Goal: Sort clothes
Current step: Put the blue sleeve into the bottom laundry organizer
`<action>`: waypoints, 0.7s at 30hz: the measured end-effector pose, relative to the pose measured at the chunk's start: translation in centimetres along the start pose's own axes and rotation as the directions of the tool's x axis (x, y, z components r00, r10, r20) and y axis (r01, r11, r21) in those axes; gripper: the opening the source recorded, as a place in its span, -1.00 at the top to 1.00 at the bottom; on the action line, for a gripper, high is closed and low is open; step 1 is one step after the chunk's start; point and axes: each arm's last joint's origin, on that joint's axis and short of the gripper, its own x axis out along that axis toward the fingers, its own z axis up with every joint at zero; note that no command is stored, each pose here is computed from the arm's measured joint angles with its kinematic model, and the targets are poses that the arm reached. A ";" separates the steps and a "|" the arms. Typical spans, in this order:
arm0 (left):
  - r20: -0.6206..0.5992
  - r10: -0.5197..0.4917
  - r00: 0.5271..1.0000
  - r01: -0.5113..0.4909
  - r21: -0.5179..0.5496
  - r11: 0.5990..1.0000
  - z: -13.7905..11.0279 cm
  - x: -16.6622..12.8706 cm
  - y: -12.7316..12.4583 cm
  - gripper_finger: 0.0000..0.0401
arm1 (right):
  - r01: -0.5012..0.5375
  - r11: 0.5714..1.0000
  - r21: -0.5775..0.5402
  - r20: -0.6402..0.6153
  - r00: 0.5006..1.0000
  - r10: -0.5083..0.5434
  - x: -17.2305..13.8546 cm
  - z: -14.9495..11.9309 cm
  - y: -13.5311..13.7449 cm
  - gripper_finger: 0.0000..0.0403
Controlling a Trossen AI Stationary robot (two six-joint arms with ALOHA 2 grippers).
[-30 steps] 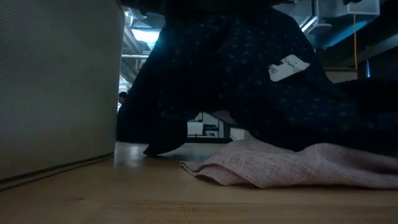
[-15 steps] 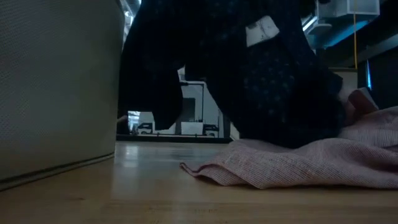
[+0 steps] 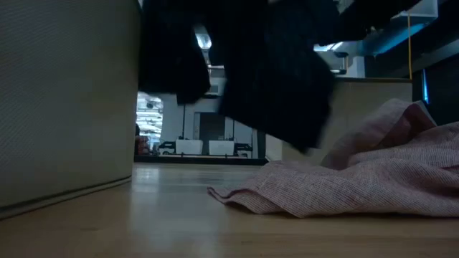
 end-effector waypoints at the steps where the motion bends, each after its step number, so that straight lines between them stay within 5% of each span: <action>1: 0.017 -0.002 1.000 0.002 -0.005 1.000 0.5 -0.3 0.0 0.77 | 0.001 1.000 -0.004 -0.010 1.000 -0.001 0.1 -0.3 0.0 -0.21; 11: 0.199 -0.022 0.980 0.030 -0.037 0.999 5.5 -5.0 0.7 0.75 | 0.030 0.999 0.026 -0.006 1.000 -0.030 1.0 -1.9 0.3 -0.21; 21: 0.417 -0.036 0.908 0.111 -0.157 0.981 10.4 -12.4 2.5 0.72 | 0.024 0.999 0.045 0.011 1.000 -0.024 1.1 -2.1 0.3 -0.21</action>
